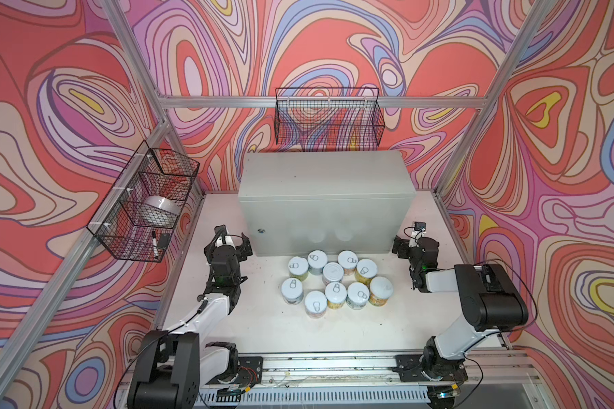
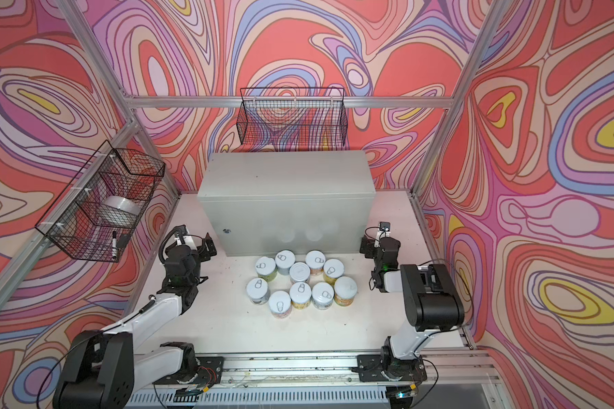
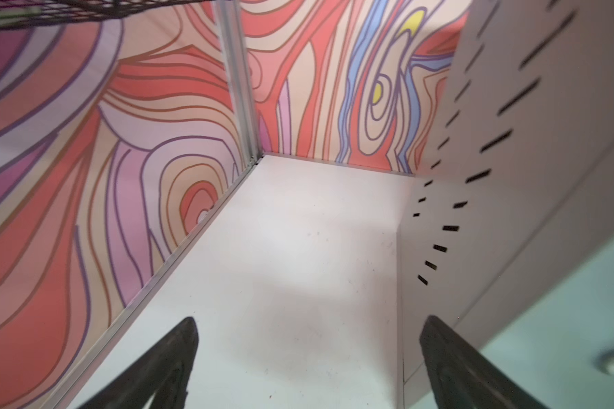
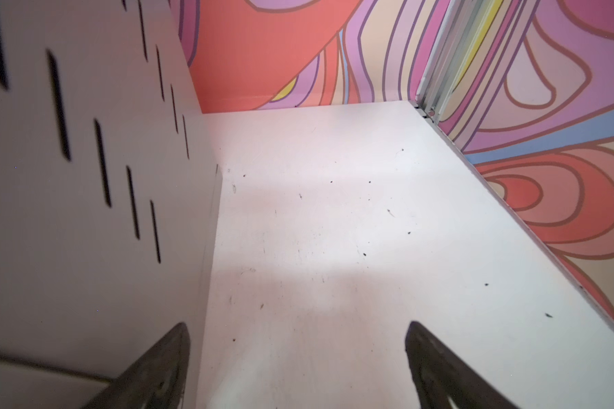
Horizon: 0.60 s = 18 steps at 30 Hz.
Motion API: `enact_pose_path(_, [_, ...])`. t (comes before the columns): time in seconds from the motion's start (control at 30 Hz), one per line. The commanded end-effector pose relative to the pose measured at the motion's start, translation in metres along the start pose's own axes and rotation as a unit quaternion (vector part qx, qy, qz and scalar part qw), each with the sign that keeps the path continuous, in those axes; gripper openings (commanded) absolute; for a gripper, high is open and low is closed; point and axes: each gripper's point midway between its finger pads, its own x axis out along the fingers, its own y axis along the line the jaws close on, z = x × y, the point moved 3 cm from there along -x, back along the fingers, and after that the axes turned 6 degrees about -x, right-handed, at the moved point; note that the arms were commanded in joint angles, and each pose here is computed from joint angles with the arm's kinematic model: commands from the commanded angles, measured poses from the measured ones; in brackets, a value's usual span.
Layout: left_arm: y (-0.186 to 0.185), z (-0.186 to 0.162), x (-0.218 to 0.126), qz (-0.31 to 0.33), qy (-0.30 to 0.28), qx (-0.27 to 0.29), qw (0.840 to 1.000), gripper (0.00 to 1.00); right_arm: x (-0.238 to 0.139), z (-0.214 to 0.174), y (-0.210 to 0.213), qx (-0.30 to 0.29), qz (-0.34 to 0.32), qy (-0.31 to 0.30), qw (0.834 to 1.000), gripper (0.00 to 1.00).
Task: Place and organize the canned foods onto the counter
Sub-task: 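Move the left gripper toward the cans while the right gripper reaches over them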
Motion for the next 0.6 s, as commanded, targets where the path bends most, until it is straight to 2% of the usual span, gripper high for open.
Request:
enact_pose_path(0.0, [0.014, -0.004, -0.009, 0.066, 0.050, -0.039, 0.996, 1.00, -0.015, 0.052, -0.001, 0.015, -0.009, -0.037, 0.999, 0.98])
enact_pose_path(0.07, [-0.002, 0.010, -0.012, 0.043, 0.055, -0.047, 0.996, 1.00, -0.019, 0.062, -0.012, 0.078, -0.042, -0.002, 0.996, 0.98])
enact_pose_path(0.17, [-0.022, 0.013, -0.017, 0.021, 0.076, -0.045, 0.996, 1.00, -0.017, 0.063, -0.019, 0.119, -0.079, 0.078, 0.987, 0.98])
enact_pose_path(0.3, [-0.036, 0.012, -0.025, -0.002, 0.115, -0.051, 0.992, 1.00, -0.042, 0.071, -0.030, 0.152, -0.117, 0.058, 0.980, 0.98])
enact_pose_path(0.4, [-0.043, 0.010, -0.035, -0.034, 0.138, -0.067, 0.988, 1.00, -0.057, 0.069, -0.034, 0.160, -0.130, 0.075, 0.976, 0.98])
enact_pose_path(0.57, [-0.051, 0.012, -0.049, -0.059, 0.182, -0.076, 0.979, 1.00, -0.090, 0.068, -0.017, 0.139, -0.137, 0.093, 0.976, 0.95])
